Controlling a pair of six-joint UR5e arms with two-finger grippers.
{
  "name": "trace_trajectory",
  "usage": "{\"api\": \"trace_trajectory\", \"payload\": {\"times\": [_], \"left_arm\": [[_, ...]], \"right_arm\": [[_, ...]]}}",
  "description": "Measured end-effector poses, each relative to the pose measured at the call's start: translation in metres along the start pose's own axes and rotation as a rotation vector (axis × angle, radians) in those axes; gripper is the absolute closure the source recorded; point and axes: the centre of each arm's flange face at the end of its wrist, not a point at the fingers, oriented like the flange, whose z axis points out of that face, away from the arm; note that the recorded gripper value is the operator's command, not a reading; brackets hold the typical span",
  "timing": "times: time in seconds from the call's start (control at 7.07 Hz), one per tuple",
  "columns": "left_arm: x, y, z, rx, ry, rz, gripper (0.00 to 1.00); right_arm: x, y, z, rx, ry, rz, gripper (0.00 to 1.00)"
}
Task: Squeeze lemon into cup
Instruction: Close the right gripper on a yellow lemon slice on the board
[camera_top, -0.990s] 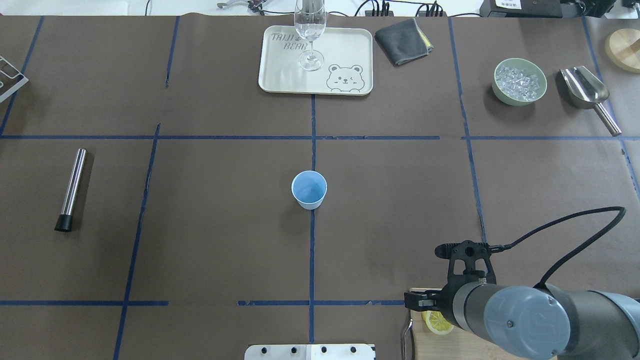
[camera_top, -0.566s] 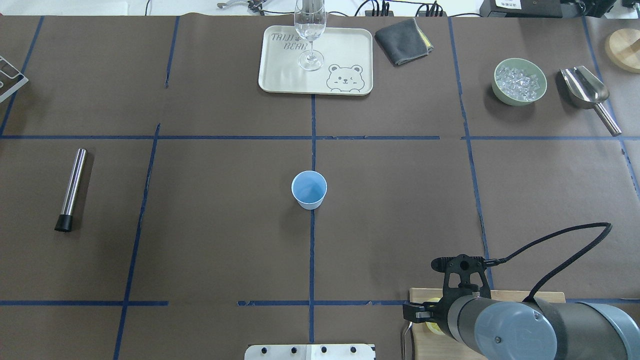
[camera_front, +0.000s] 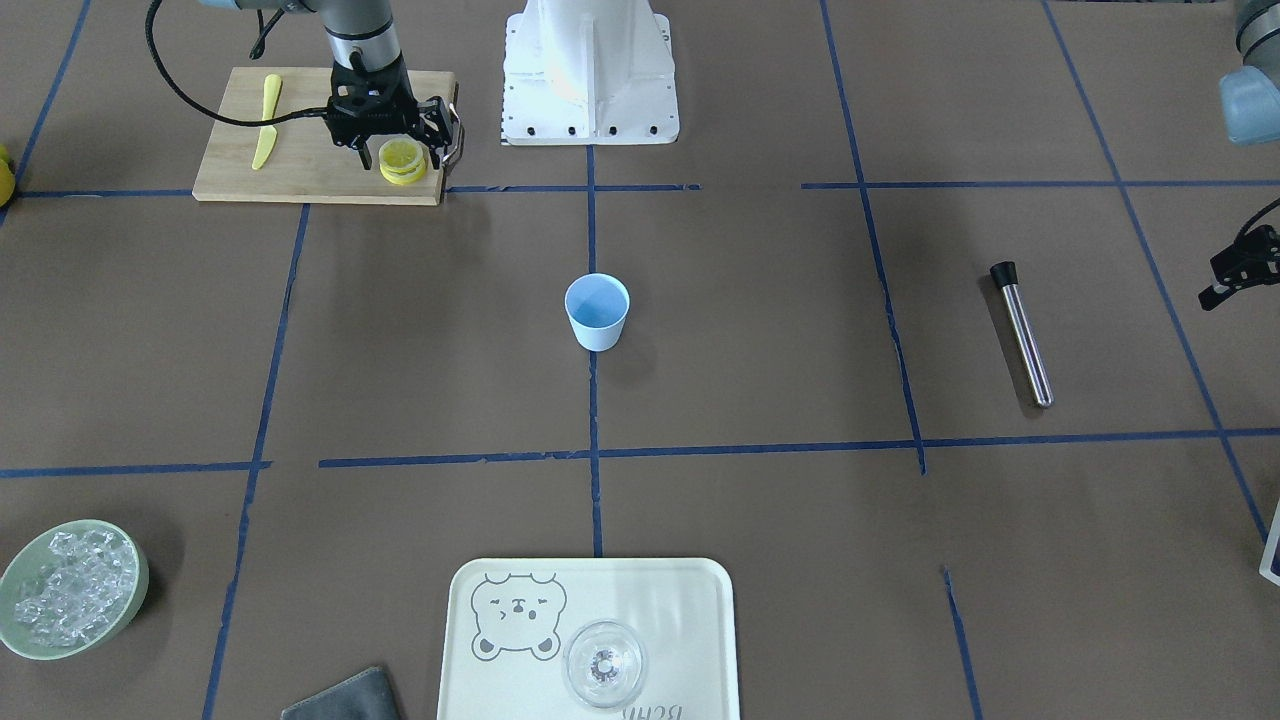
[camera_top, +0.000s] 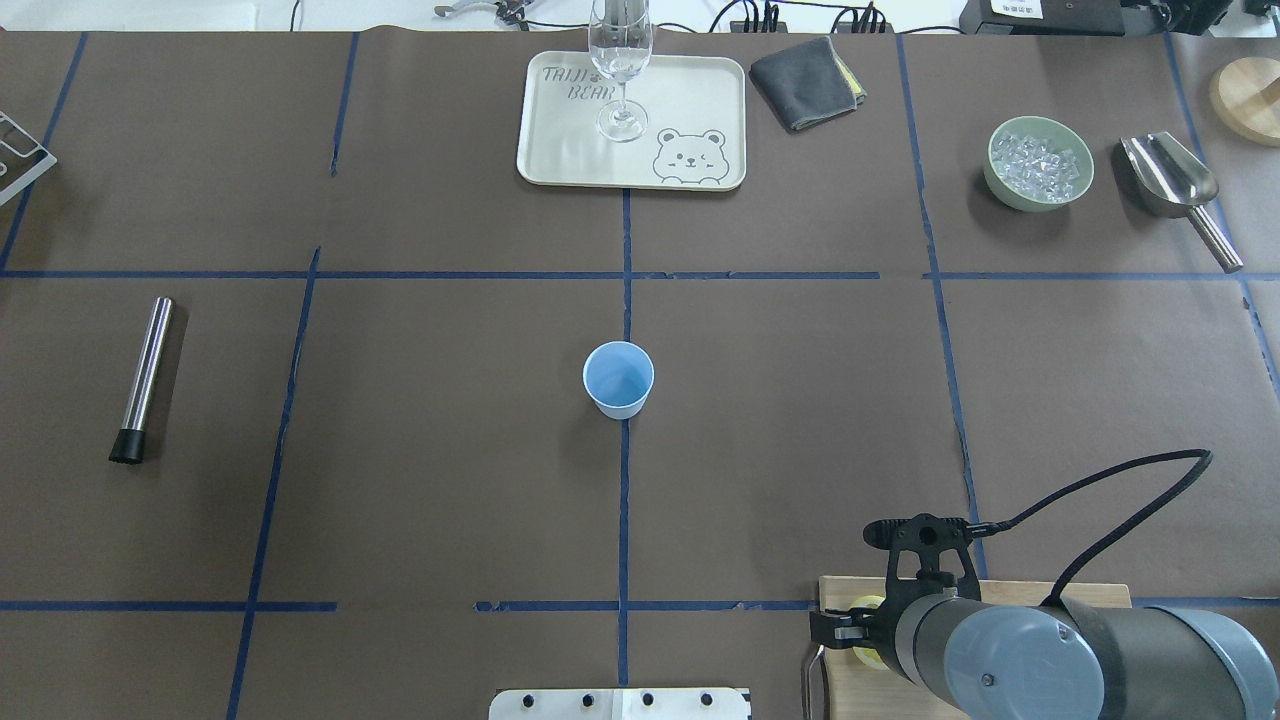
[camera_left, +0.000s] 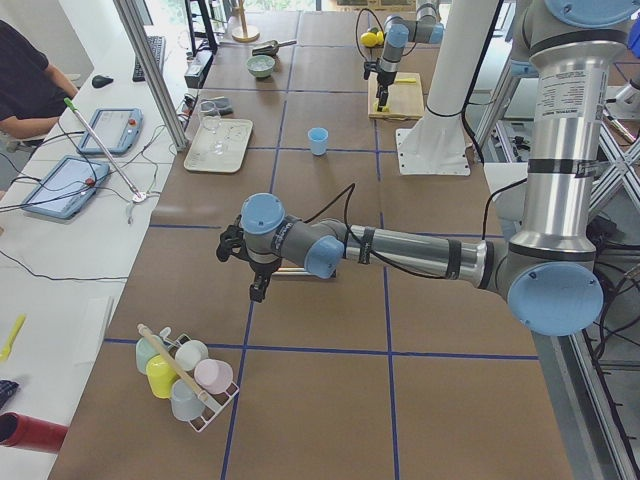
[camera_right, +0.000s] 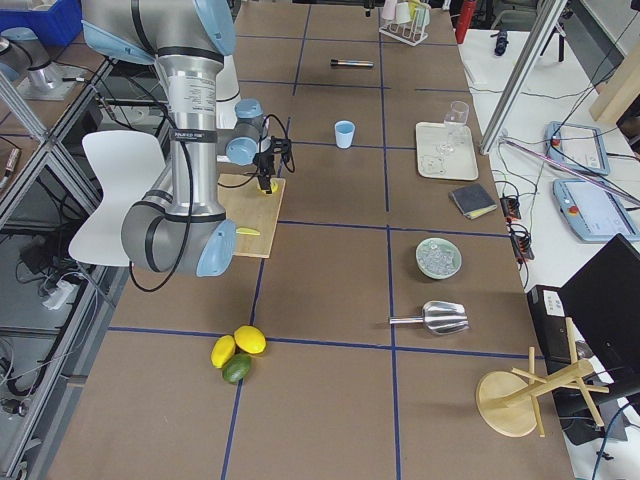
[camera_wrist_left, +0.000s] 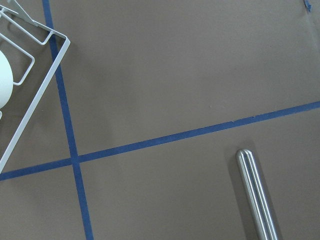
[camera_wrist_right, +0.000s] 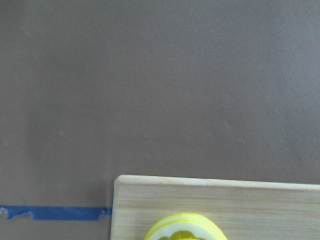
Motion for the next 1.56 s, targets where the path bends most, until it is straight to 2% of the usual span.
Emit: {"api": "trace_trajectory", "payload": {"times": [0.14,0.28,0.71,0.85,1.13,1.56], "left_arm": [[0.0,0.0,0.0,0.001,0.0,0.001,0.0],[0.001,-0.001,-0.001,0.001,0.0,0.002,0.0],[0.001,-0.001,-0.001,0.003,0.0,0.002,0.0],[0.001,-0.001,-0.001,0.002,0.0,0.002,0.0],[0.001,-0.001,-0.001,0.002,0.0,0.002,0.0],[0.002,-0.002,-0.002,0.004,0.002,0.002,0.0]], "right_arm": [[-0.001,0.001,0.001,-0.003,0.0,-0.001,0.0],[-0.001,0.002,0.001,-0.005,0.0,-0.002,0.06],[-0.001,0.003,0.004,-0.01,0.005,-0.003,0.44],[-0.001,0.002,0.004,-0.011,0.005,-0.002,0.53],[0.0,0.001,0.002,-0.012,0.003,0.0,0.59],[0.001,-0.001,-0.007,-0.009,-0.01,0.003,0.59]]}}
